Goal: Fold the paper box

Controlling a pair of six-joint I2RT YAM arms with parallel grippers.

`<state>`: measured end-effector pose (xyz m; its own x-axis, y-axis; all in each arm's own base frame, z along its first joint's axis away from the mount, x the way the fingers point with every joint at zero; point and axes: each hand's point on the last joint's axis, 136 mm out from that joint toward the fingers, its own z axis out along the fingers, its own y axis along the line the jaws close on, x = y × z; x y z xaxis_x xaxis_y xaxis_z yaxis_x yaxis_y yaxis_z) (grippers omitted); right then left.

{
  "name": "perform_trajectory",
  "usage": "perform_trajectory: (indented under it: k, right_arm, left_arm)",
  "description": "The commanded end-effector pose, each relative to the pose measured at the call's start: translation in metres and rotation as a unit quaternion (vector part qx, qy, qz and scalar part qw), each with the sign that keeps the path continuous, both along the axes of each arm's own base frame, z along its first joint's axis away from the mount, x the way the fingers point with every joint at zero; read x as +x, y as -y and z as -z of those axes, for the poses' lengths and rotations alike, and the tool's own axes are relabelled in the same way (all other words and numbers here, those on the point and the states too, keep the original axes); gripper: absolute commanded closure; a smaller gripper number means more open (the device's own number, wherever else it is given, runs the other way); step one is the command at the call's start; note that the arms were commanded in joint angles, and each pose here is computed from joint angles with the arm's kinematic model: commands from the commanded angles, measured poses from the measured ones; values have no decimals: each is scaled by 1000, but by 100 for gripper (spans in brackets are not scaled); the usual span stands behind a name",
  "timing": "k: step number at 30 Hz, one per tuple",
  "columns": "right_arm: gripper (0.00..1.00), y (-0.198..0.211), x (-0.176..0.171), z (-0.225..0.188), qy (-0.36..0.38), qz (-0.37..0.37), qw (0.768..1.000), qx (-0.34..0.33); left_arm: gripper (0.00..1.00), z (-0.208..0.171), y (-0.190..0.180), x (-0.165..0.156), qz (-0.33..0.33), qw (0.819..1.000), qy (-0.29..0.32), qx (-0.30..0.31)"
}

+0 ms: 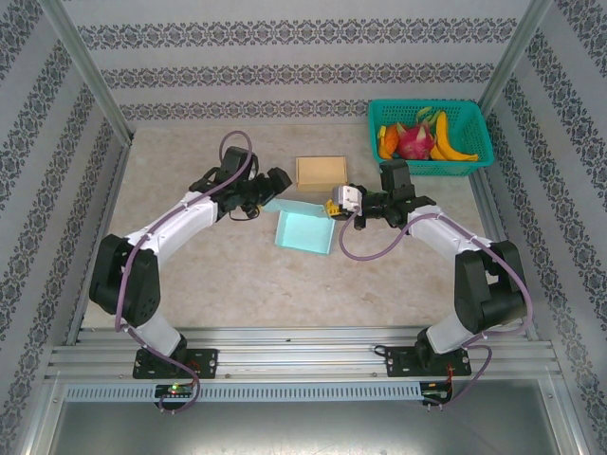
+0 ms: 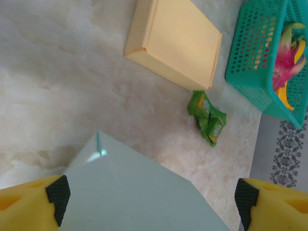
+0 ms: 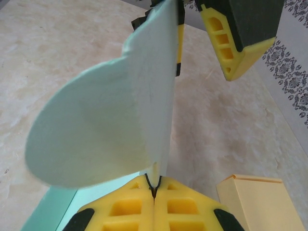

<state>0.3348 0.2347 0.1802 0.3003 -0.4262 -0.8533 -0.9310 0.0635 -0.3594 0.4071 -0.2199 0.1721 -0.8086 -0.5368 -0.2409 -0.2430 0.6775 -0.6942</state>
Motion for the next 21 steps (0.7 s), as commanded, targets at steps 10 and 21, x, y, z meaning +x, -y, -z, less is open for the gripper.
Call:
perform_trajectory:
  k: [10, 21]
  right_arm:
    - [100, -10, -9, 22, -5, -18, 999, -32]
    - [88, 10, -12, 56, -41, 2, 989, -144]
  left_arm:
    - [19, -6, 39, -14, 34, 999, 5, -17]
    - [25, 46, 26, -31, 12, 999, -26, 41]
